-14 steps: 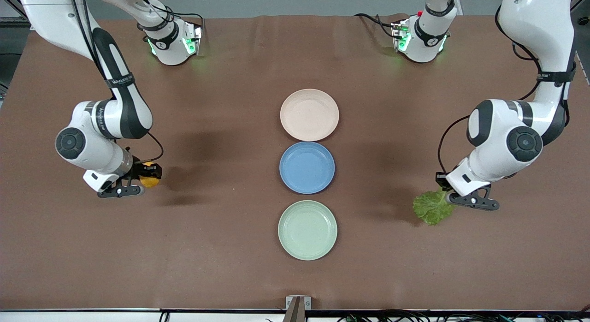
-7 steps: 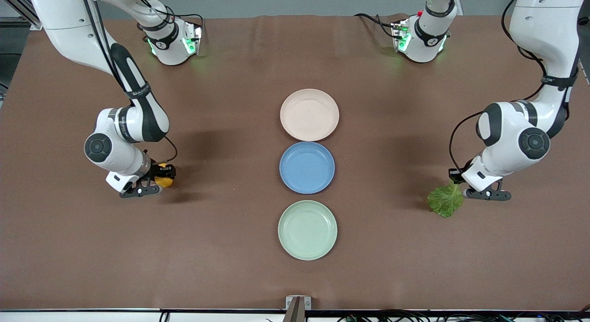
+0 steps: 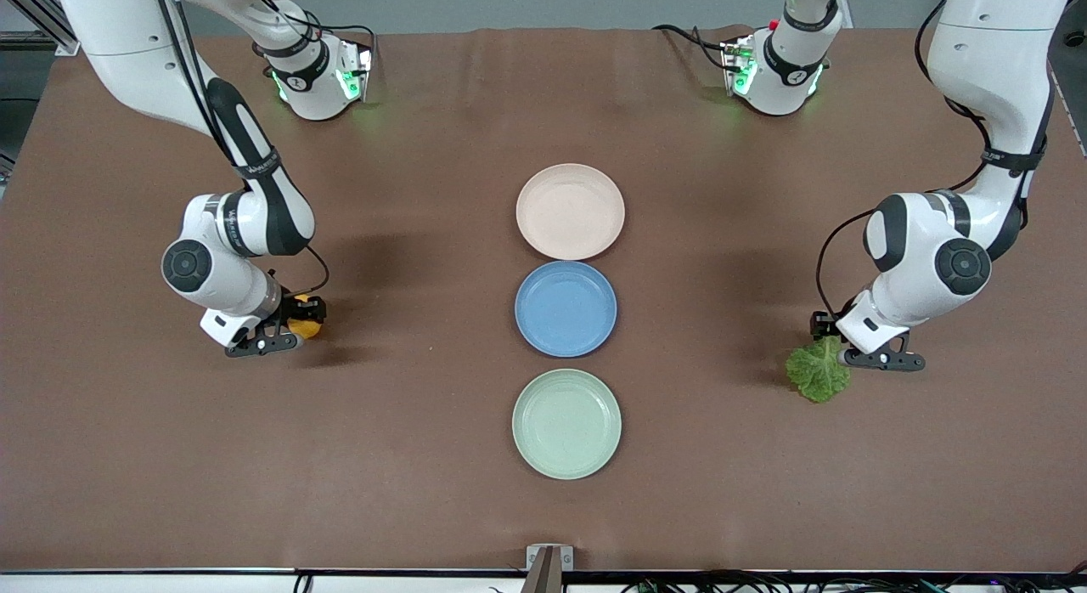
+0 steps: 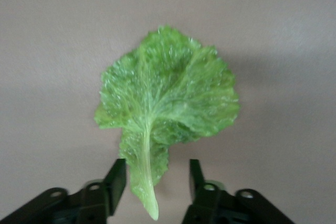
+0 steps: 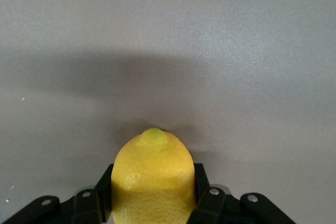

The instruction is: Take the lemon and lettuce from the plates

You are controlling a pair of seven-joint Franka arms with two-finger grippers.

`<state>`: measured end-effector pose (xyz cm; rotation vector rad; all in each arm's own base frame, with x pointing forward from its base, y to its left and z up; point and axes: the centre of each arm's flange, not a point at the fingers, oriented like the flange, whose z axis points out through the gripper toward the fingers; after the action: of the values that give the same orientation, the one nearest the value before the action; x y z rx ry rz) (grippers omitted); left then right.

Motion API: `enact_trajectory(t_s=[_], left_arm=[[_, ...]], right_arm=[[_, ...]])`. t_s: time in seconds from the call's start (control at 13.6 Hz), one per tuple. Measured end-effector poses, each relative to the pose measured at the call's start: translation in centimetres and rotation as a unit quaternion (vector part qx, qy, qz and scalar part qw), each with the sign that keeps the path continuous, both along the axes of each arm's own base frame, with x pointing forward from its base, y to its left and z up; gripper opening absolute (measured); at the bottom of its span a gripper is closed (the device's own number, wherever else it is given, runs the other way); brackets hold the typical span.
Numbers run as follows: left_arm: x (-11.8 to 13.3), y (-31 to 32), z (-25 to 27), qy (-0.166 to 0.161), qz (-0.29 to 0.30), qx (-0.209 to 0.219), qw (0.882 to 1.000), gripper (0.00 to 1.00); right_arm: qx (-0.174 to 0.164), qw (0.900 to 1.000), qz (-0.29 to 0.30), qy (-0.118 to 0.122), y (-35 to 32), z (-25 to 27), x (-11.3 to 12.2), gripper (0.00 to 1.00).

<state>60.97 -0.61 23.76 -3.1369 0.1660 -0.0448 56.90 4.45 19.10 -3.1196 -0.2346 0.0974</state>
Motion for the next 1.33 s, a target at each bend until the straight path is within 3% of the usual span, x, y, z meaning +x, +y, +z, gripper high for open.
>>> enact_trajectory(t_s=[0.22,0.29,0.52,0.59,0.81,0.96,1.33], left_arm=[[1.7,0.2,4.5,-0.029,0.001,0.001,1.000,0.93],[2.1,0.2,6.5,-0.030,0.002,0.002,1.000,1.00],[3.1,0.5,13.8,-0.039,0.005,0.006,0.999,1.00],[3.2,0.9,18.5,-0.055,0.009,0.008,0.998,1.00],[3.0,1.5,27.3,-0.057,0.013,0.012,0.998,1.00],[2.2,1.6,32.8,-0.045,0.015,0.013,0.999,1.00],[-1.2,1.8,37.4,0.005,0.021,0.015,1.000,1.00]], right_arm=[[0.000,1.000,-0.001,0.001,-0.1,0.0,0.0,0.64],[0.000,1.000,-0.001,0.000,-0.2,0.0,0.0,0.70],[0.001,1.000,-0.002,0.000,-0.2,1.5,1.1,0.97],[0.002,1.000,-0.001,0.011,0.0,3.9,2.5,1.00],[0.004,0.999,-0.005,0.046,-0.3,10.8,5.1,1.00],[0.006,0.998,-0.011,0.055,-1.2,15.2,6.5,1.00],[0.008,0.997,-0.033,0.067,-4.6,24.8,8.1,1.00]])
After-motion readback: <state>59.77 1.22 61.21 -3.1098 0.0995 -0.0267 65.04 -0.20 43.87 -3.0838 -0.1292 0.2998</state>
